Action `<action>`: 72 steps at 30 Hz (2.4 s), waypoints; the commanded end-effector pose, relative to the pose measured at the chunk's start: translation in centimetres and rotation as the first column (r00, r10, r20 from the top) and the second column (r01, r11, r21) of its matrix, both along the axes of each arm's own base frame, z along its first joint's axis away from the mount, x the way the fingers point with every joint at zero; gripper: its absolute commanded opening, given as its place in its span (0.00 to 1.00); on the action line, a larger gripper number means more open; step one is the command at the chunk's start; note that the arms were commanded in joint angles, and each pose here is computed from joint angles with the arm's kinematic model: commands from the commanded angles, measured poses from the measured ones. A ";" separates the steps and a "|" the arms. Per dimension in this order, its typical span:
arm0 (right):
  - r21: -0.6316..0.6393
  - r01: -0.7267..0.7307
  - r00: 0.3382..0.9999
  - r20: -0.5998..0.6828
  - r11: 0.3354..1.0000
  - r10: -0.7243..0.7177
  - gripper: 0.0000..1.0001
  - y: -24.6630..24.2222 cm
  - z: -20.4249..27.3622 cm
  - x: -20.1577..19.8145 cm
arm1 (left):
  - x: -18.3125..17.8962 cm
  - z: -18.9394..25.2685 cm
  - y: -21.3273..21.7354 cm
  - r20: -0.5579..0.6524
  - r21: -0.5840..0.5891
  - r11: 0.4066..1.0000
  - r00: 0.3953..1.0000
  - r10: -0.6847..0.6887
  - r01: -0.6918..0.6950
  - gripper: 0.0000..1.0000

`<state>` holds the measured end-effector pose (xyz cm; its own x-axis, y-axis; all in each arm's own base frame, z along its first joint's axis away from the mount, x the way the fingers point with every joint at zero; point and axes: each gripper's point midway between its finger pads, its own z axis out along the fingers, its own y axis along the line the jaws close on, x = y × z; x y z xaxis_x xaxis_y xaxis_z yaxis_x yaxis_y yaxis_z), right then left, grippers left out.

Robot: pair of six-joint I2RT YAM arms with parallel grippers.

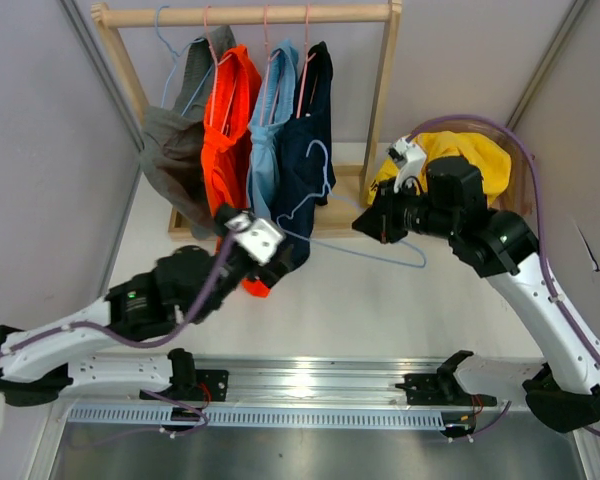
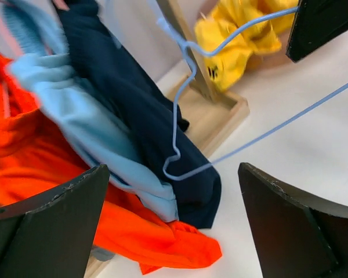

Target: Remove the shorts from the hanger

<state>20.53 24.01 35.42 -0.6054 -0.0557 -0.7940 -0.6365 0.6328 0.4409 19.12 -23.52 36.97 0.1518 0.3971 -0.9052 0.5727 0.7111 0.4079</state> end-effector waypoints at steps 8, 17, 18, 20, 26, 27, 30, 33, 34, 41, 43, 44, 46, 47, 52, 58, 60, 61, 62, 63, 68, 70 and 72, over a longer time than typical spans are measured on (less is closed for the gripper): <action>-0.176 0.418 0.903 0.188 0.891 -0.386 0.00 -8.5 5.7 6.9 | -2.3 5.8 8.5 -0.017 -0.309 0.950 0.999 0.046 -0.049 0.99; -0.057 0.393 0.901 0.224 0.918 -0.372 0.00 -10.7 11.4 4.7 | -1.8 2.4 8.8 0.010 -0.273 0.959 0.996 0.083 -0.078 0.99; -0.037 0.369 0.907 0.230 0.929 -0.351 0.00 -10.4 12.0 4.0 | -1.7 2.1 8.7 0.013 -0.269 0.960 0.996 0.084 -0.077 0.99; 0.018 0.341 0.905 0.265 0.940 -0.334 0.00 -10.6 13.7 2.0 | -1.6 1.8 8.5 0.016 -0.264 0.961 0.996 0.085 -0.078 0.99; 0.179 0.283 0.843 0.422 0.942 -0.333 0.00 -12.0 20.4 -4.1 | -1.3 0.2 7.0 0.017 -0.226 0.972 0.997 0.073 -0.067 0.99; 0.201 0.261 0.838 0.439 0.944 -0.324 0.00 -11.9 21.1 -4.9 | -1.3 0.0 6.8 0.017 -0.221 0.973 0.997 0.071 -0.066 0.99; 0.276 0.243 0.767 0.533 0.930 -0.358 0.00 -13.4 23.8 -7.8 | -1.1 -0.2 6.3 0.015 -0.212 0.975 0.998 0.068 -0.063 0.99; 0.356 0.240 0.685 0.597 0.903 -0.418 0.00 -14.8 26.1 -9.5 | -1.1 -0.5 6.0 0.012 -0.203 0.978 0.998 0.060 -0.057 0.99; 0.381 0.220 0.662 0.618 0.898 -0.424 0.00 -14.9 27.0 -10.0 | -1.1 -0.7 6.0 0.010 -0.201 0.978 0.998 0.059 -0.056 0.99; 0.354 -0.168 0.714 0.687 0.920 -0.134 0.00 -10.4 27.6 -14.7 | -0.9 -1.2 5.7 0.001 -0.199 0.978 0.998 0.059 -0.058 0.99; 0.347 -0.148 0.733 0.667 0.926 -0.133 0.00 -9.8 26.6 -13.4 | -1.0 -1.1 5.5 0.000 -0.204 0.978 0.999 0.051 -0.050 0.99; 0.351 -0.118 0.742 0.653 0.929 -0.153 0.00 -9.8 26.2 -12.4 | -1.0 -1.1 5.4 0.000 -0.207 0.977 0.999 0.050 -0.048 0.99; 0.335 -0.077 0.775 0.612 0.939 -0.155 0.00 -8.6 24.1 -9.4 | -1.0 -1.1 5.1 -0.001 -0.209 0.977 0.999 0.037 -0.037 0.99; 0.341 -0.012 0.782 0.589 0.940 -0.203 0.00 -8.7 23.3 -7.4 | -1.0 -1.0 5.0 -0.001 -0.211 0.977 0.999 0.036 -0.035 0.99; 0.266 0.273 0.766 0.521 0.925 -0.376 0.00 -8.6 18.2 2.8 | -1.0 -1.2 4.8 -0.013 -0.220 0.975 1.000 0.028 -0.030 0.99; 0.225 0.388 0.717 0.536 0.894 -0.446 0.00 -7.2 16.2 10.7 | -1.1 -1.3 5.4 -0.015 -0.240 0.970 0.999 0.031 -0.033 0.99; 0.229 0.446 0.680 0.542 0.865 -0.494 0.00 -7.0 16.4 13.5 | -1.1 -1.3 5.3 -0.016 -0.243 0.969 0.999 0.028 -0.031 0.99; 0.226 0.469 0.660 0.554 0.854 -0.508 0.00 -7.1 16.5 14.6 | -1.1 -1.3 5.4 -0.017 -0.246 0.969 0.999 0.028 -0.031 0.99; 0.231 0.478 0.646 0.562 0.847 -0.518 0.00 -7.0 16.7 15.5 | -1.1 -1.4 5.1 -0.016 -0.243 0.970 1.000 0.015 -0.019 0.99; 0.232 0.484 0.636 0.569 0.844 -0.521 0.00 -6.1 17.0 17.2 | -1.1 -1.5 5.0 -0.019 -0.243 0.970 1.000 0.014 -0.018 0.99; 0.270 0.497 0.599 0.581 0.825 -0.551 0.00 -5.0 18.6 20.0 | -1.1 -1.8 5.3 -0.024 -0.238 0.971 1.000 0.020 -0.025 0.99; 0.287 0.473 0.610 0.575 0.833 -0.545 0.00 -4.1 19.2 19.2 | -1.1 -2.1 5.4 -0.025 -0.241 0.970 0.999 0.023 -0.028 0.99; 0.305 0.472 0.603 0.573 0.827 -0.555 0.00 -4.0 19.9 18.4 | -1.2 -2.2 5.6 -0.022 -0.244 0.970 1.000 0.021 -0.026 0.99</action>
